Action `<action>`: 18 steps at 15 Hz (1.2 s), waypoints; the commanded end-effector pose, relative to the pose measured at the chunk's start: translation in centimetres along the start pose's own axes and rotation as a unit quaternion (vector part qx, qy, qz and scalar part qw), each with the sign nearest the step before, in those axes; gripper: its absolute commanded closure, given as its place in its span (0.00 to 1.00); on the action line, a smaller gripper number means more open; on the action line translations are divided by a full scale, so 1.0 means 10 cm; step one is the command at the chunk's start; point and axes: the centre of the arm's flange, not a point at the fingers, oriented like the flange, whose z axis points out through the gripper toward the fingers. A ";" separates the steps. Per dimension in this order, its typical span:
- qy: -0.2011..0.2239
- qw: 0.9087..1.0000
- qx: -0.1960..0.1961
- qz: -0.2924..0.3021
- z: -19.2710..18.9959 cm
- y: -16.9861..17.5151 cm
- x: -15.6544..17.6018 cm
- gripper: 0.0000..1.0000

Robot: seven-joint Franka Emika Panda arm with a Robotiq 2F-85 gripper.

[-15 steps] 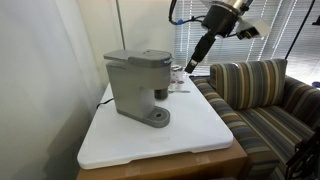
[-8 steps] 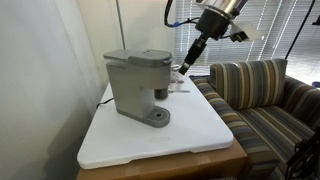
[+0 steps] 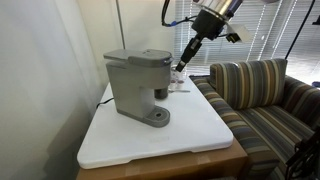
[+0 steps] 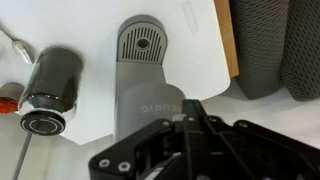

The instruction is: Open the grey coffeemaker

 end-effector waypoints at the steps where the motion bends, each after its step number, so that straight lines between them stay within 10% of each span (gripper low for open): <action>1: 0.010 1.000 -0.010 0.007 0.11 0.07 0.06 1.00; 18: 0.052 0.998 -0.030 0.036 0.10 0.06 0.11 1.00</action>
